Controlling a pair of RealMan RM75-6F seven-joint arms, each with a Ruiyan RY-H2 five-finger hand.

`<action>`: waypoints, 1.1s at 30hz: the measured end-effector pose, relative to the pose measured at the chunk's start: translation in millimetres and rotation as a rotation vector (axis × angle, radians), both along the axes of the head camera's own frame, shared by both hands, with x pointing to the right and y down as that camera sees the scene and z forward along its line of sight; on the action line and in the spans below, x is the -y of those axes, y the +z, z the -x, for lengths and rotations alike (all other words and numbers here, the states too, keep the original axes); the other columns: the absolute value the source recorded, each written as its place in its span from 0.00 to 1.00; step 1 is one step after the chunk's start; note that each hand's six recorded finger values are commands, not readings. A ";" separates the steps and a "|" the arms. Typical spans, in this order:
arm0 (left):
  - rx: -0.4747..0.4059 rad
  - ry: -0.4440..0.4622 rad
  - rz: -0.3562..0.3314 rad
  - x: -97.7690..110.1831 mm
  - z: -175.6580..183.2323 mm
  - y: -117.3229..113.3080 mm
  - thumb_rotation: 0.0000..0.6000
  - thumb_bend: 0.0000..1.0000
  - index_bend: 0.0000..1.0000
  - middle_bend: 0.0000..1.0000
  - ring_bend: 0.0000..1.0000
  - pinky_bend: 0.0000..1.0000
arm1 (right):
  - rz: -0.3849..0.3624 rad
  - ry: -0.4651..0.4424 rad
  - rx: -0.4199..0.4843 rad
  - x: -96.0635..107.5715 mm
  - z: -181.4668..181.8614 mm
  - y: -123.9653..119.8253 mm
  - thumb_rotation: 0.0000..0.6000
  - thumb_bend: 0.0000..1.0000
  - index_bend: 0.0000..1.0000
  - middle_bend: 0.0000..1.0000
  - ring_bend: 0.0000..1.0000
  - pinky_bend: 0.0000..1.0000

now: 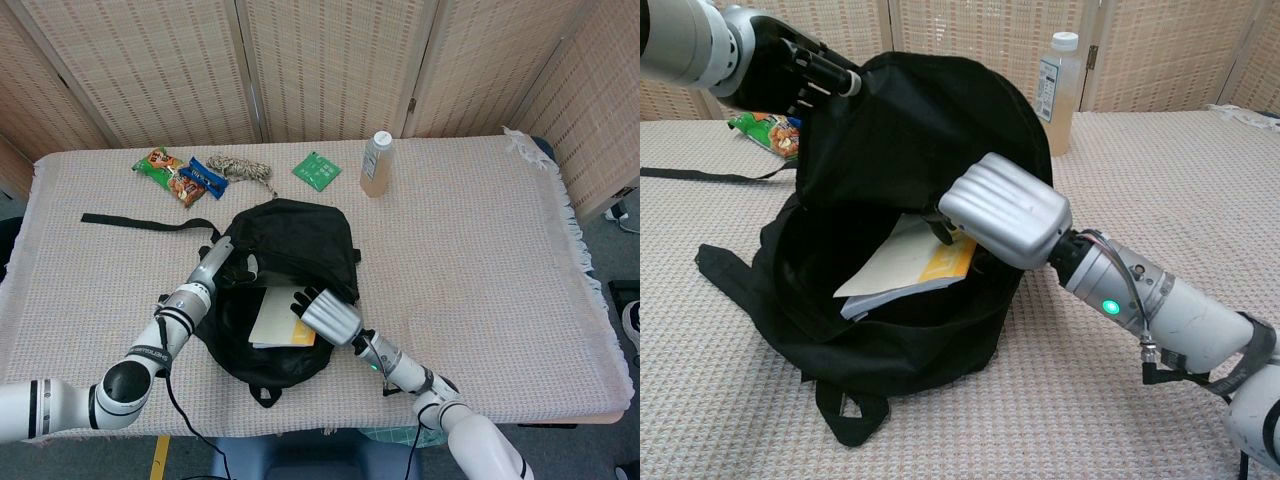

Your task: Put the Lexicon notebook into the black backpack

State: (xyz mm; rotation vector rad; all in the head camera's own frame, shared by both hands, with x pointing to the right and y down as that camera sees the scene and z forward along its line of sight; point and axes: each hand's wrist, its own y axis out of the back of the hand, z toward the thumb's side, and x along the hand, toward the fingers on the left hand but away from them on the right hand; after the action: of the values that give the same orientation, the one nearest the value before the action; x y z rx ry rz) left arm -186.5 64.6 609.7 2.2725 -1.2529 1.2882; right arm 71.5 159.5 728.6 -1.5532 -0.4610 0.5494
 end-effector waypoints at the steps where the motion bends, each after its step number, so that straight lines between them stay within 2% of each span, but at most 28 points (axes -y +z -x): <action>1: -0.001 0.001 0.000 -0.2 -0.2 -0.1 1.00 0.77 0.70 0.42 0.29 0.11 | 0.002 0.007 -0.010 1.0 2.0 1.6 1.00 0.51 0.99 0.55 0.58 0.49; 3: -0.001 0.002 0.001 -0.7 -0.4 -0.3 1.00 0.77 0.70 0.41 0.29 0.11 | 0.002 0.015 -0.016 1.8 5.1 2.6 1.00 0.51 0.96 0.53 0.56 0.45; 5: 0.000 0.004 0.001 -1.1 -0.3 -0.2 1.00 0.77 0.70 0.42 0.29 0.11 | 0.010 0.028 -0.023 2.0 7.6 4.5 1.00 0.51 0.84 0.49 0.53 0.41; 7: 0.000 0.003 0.001 -1.3 -0.2 0.1 1.00 0.77 0.69 0.42 0.29 0.11 | 0.023 0.044 -0.032 1.7 7.9 7.0 1.00 0.51 0.62 0.40 0.46 0.34; 12: 0.000 0.005 0.005 -1.3 0.1 2.2 1.00 0.77 0.68 0.42 0.29 0.11 | 0.065 0.091 -0.030 2.0 1.7 10.2 1.00 0.49 0.17 0.19 0.29 0.16; 13: 0.001 0.006 0.005 -1.1 0.1 2.6 1.00 0.77 0.68 0.42 0.29 0.11 | 0.079 0.101 -0.023 1.9 -0.2 10.1 1.00 0.47 0.10 0.15 0.24 0.11; 15: 0.003 0.006 0.006 -0.5 0.1 3.5 1.00 0.77 0.67 0.41 0.29 0.11 | 0.099 0.115 -0.008 1.7 -3.2 8.8 1.00 0.42 0.03 0.10 0.19 0.05; 18: 0.005 0.003 0.007 0.2 -0.2 4.5 1.00 0.77 0.67 0.41 0.28 0.11 | 0.132 0.135 0.025 1.8 -8.6 4.5 1.00 0.34 0.00 0.06 0.15 0.02; 23: 0.010 -0.005 0.009 1.9 -0.7 5.5 1.00 0.77 0.67 0.41 0.28 0.11 | 0.167 0.158 0.091 2.2 -17.4 -9.9 1.00 0.26 0.00 0.04 0.13 0.02; 27: 0.014 -0.012 0.013 3.0 -1.1 6.6 1.00 0.77 0.66 0.41 0.28 0.11 | 0.143 0.160 0.110 2.6 -25.2 -22.5 1.00 0.09 0.00 0.00 0.10 0.00; 33: 0.019 -0.011 0.016 2.2 -1.5 6.5 1.00 0.77 0.66 0.41 0.28 0.11 | 0.140 0.130 0.138 -2.8 -26.0 -35.9 1.00 0.06 0.00 0.00 0.09 0.00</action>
State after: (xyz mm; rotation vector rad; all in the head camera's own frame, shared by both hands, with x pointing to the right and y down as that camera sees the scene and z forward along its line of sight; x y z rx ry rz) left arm -185.0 62.4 616.2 2.2448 -1.2545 1.3141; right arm 97.5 162.2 692.7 -1.7107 -0.6439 0.5866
